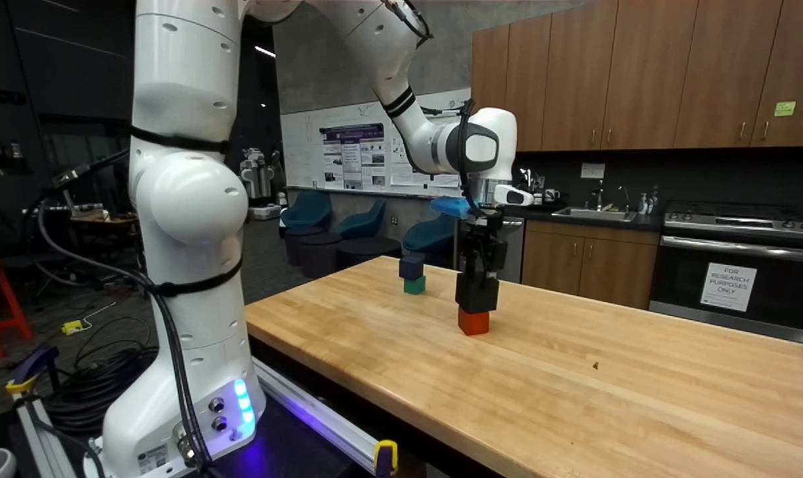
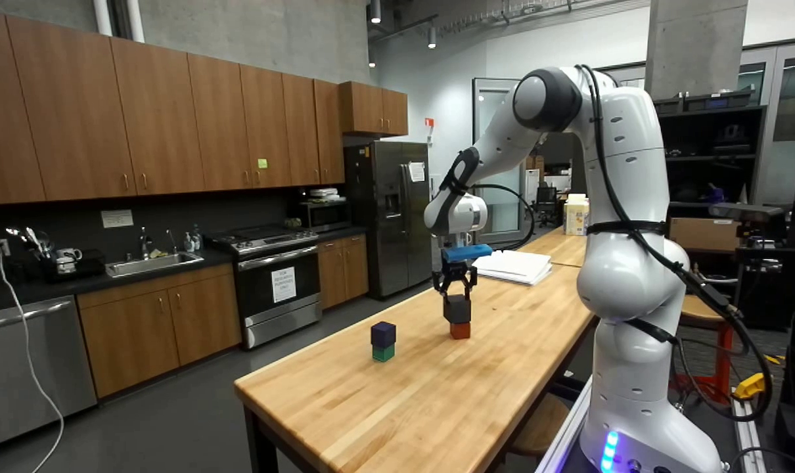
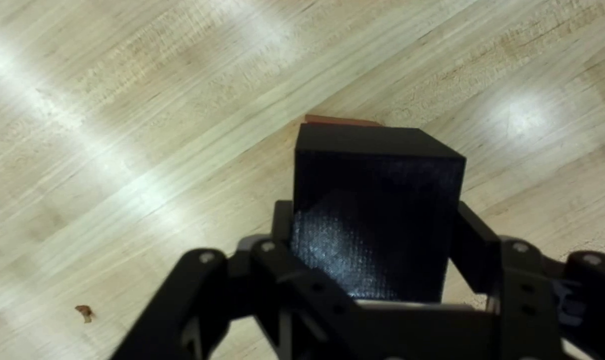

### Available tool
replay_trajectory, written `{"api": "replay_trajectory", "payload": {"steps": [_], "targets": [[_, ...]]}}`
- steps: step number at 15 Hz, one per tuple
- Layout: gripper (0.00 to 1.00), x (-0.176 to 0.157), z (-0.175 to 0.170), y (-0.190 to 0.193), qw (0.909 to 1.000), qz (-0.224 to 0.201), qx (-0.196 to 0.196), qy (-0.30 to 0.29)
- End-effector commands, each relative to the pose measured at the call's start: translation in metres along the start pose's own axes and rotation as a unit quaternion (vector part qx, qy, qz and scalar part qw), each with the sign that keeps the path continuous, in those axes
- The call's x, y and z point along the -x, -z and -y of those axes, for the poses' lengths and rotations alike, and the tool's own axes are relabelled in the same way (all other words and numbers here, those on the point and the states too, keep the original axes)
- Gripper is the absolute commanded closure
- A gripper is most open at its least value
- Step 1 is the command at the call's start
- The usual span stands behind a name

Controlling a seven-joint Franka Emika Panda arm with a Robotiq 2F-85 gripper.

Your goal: Put the green cube on the table

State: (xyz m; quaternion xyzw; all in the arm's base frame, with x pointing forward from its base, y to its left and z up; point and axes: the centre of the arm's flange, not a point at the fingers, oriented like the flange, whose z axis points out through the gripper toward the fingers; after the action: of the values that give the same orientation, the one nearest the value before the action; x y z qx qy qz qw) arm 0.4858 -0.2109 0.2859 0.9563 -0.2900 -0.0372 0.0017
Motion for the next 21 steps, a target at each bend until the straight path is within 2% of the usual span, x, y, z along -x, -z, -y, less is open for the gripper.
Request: {"api": "replay_trajectory", "payload": {"steps": [1, 10, 11, 12, 15, 21], "targets": [[0.51, -0.006, -0.007, 0.005, 1.0, 0.003, -0.004, 0.002], [0.51, -0.005, -0.009, 0.0, 0.9999, 0.007, 0.0, 0.009], [0.34, -0.005, -0.007, -0.001, 0.9999, 0.008, 0.0, 0.012], [0.07, -0.004, -0.006, -0.001, 0.9999, 0.007, 0.001, 0.015], [0.0, -0.003, -0.003, 0.0, 0.9997, 0.004, 0.003, 0.022], [0.0, 0.006, 0.0, 0.017, 0.9993, -0.018, -0.002, 0.032]]}}
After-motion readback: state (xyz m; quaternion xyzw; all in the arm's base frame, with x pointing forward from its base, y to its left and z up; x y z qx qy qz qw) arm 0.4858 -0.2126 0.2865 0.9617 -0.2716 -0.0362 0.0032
